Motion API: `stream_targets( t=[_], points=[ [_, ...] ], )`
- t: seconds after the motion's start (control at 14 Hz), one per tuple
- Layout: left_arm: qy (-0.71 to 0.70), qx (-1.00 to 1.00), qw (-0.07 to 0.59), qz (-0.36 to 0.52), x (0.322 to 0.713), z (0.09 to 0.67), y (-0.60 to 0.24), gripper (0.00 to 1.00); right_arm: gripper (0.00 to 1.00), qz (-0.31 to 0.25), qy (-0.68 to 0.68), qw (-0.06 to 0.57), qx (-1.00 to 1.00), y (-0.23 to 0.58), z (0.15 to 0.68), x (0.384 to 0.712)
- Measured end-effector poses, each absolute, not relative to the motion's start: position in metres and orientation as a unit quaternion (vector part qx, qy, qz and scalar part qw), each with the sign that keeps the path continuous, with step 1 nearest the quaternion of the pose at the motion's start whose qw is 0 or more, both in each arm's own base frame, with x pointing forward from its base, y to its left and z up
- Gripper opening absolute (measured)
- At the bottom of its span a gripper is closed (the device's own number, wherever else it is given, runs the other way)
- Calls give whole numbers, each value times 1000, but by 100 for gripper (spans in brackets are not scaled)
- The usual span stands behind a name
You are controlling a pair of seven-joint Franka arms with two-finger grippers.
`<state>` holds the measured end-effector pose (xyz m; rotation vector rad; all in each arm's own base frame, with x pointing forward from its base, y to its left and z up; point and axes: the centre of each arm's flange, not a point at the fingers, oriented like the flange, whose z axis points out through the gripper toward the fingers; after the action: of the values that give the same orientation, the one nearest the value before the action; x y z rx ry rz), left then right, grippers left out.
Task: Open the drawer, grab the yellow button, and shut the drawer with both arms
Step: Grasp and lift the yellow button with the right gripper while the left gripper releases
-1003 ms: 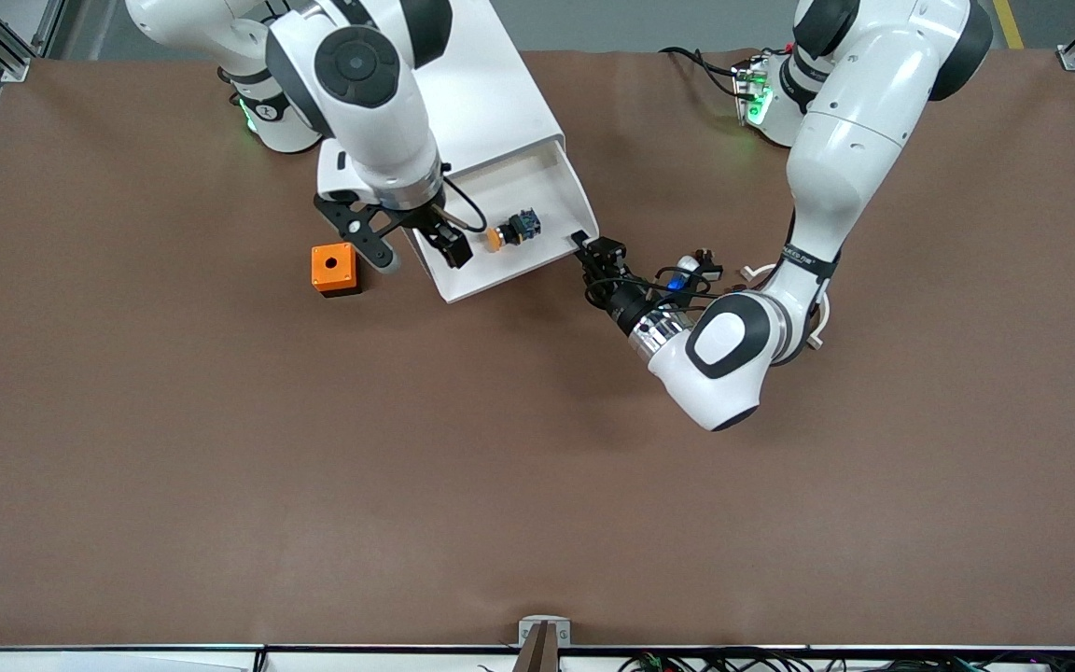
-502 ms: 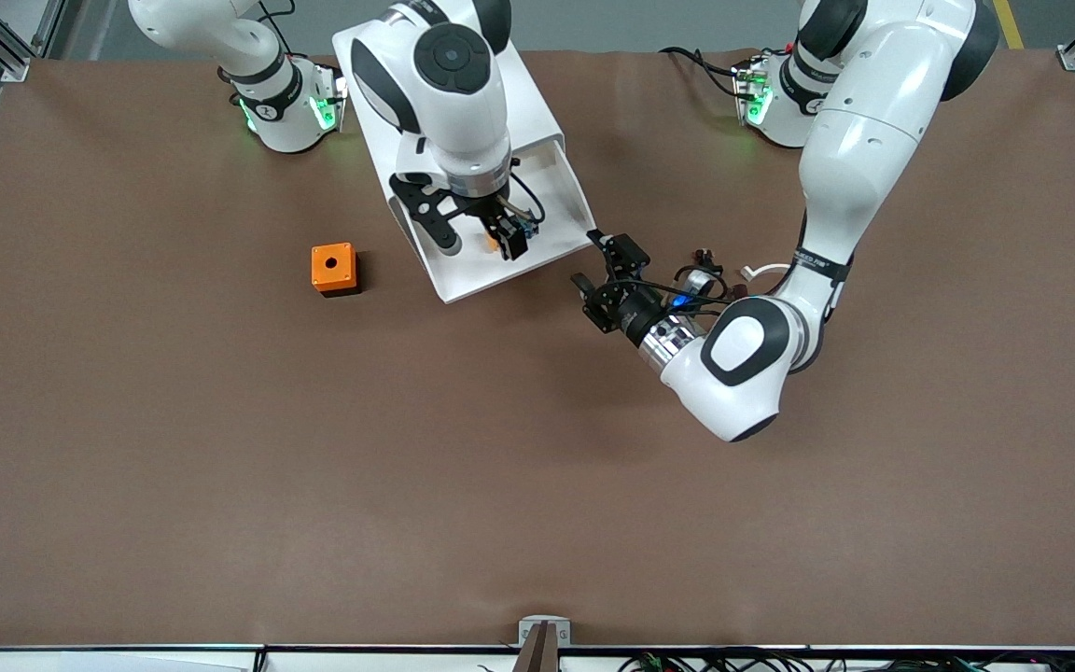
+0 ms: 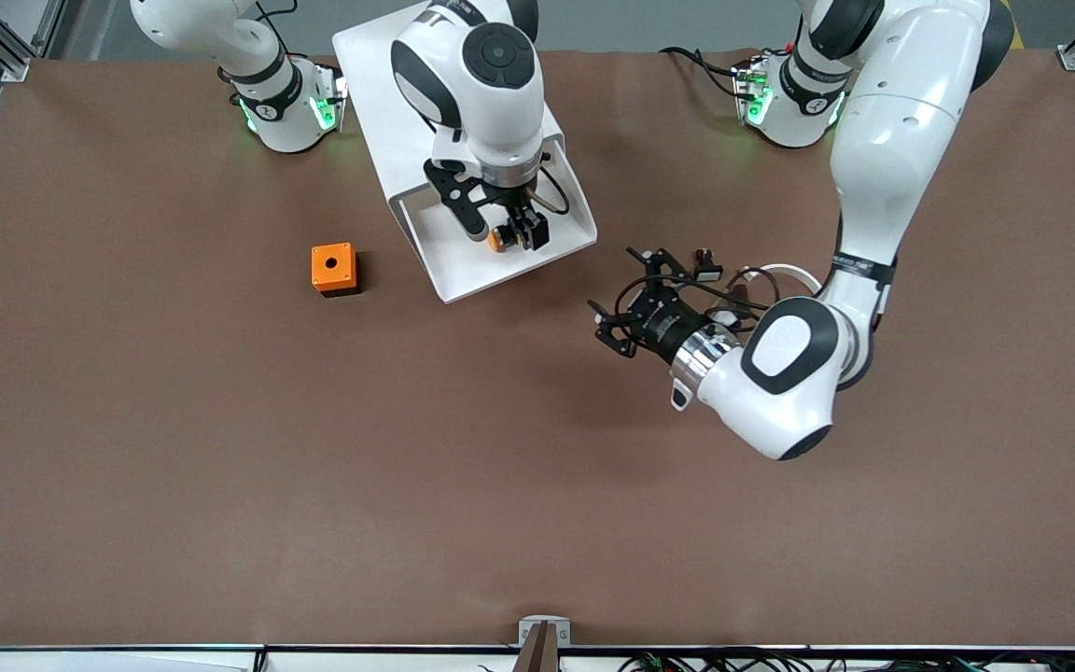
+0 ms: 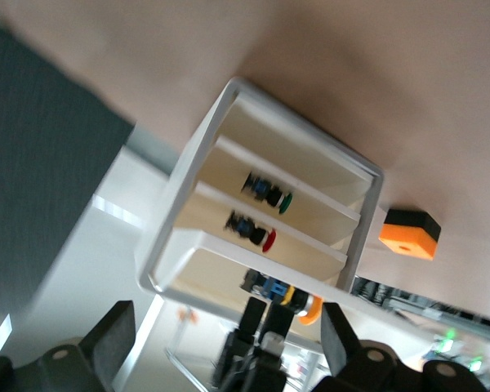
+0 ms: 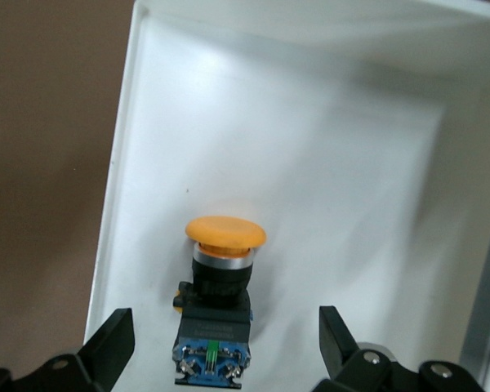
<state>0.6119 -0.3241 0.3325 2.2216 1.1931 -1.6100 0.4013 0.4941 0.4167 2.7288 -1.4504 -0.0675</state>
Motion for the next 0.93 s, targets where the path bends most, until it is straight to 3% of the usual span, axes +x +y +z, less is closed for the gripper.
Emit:
stream_targets(
  t=[0.22,0.65,0.93],
  points=[
    [338,828,119,-431,620,386,-311,100,98,-22,-471,28,882,494,413,402],
    [289,923,121,-221,622,446,-337,100,92,-21,-469,27,882,497,411,400],
    [264,947,97,-158,611,436,-372,100,49,-21,-468,25,883,499,411,399]
  ],
)
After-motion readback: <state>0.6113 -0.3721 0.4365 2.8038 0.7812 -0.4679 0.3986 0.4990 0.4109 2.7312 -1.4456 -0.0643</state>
